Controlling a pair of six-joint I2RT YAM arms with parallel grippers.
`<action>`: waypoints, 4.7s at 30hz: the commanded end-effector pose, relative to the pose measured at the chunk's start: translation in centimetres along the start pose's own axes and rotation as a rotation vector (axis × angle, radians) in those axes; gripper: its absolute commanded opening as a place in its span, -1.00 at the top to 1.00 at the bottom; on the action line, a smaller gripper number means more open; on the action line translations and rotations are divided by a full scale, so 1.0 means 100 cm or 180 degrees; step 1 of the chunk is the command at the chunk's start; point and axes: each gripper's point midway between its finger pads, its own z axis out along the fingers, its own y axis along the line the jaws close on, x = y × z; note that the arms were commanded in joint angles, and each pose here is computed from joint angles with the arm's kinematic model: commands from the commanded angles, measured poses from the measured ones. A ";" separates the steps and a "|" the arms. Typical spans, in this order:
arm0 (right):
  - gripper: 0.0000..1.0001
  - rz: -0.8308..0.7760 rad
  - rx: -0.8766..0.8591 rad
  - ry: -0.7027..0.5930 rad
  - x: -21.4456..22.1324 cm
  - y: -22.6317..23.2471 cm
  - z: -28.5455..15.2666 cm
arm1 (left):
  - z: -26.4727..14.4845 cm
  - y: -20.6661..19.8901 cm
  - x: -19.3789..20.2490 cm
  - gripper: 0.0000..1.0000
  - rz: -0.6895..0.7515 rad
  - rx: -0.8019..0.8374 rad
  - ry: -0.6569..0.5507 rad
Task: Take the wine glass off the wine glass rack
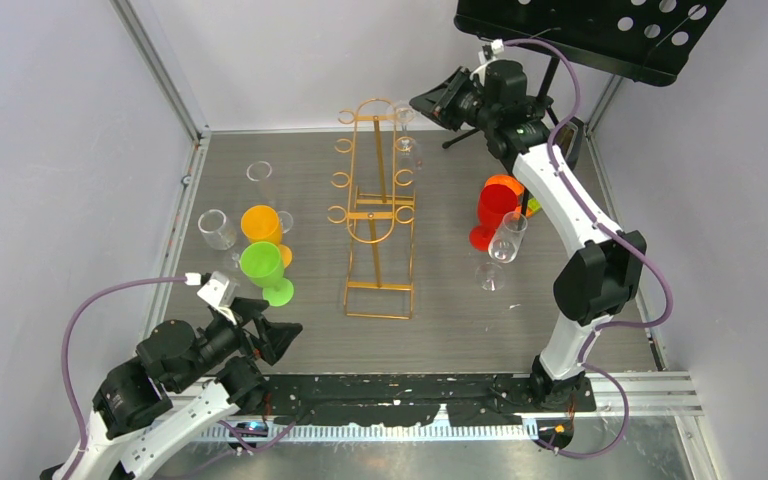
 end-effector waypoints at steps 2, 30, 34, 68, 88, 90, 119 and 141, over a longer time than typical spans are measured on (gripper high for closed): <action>0.73 -0.0025 -0.0226 -0.0047 -0.005 0.018 -0.005 | 0.003 0.001 -0.007 -0.94 -0.0045 -0.0048 -0.0082; 0.89 -0.0031 -0.0270 -0.0035 0.002 0.024 -0.023 | 0.003 0.002 -0.008 -0.94 -0.0053 -0.0081 -0.0086; 0.89 -0.0010 -0.0309 -0.0098 -0.002 0.030 -0.028 | 0.003 0.002 -0.007 -0.95 -0.0056 -0.0082 -0.0082; 0.89 0.0240 -0.0388 -0.0631 -0.044 0.046 -0.056 | 0.003 0.002 -0.007 -0.95 -0.0059 -0.0085 -0.0084; 0.88 0.0315 -0.0311 -0.0930 -0.066 0.040 -0.067 | 0.005 0.002 -0.005 -0.95 -0.0051 -0.0083 -0.0041; 0.88 0.0313 -0.0303 -0.0958 -0.068 0.039 -0.070 | 0.005 0.002 -0.005 -0.95 -0.0052 -0.0080 -0.0040; 0.89 -0.0104 -0.0737 -0.0748 0.006 0.057 -0.180 | 0.004 0.005 -0.008 -0.99 -0.0063 -0.0139 -0.0073; 0.89 -0.0902 -0.1415 0.0475 0.146 0.060 -0.286 | 0.002 -0.016 -0.009 -0.99 -0.0658 -0.0001 0.0126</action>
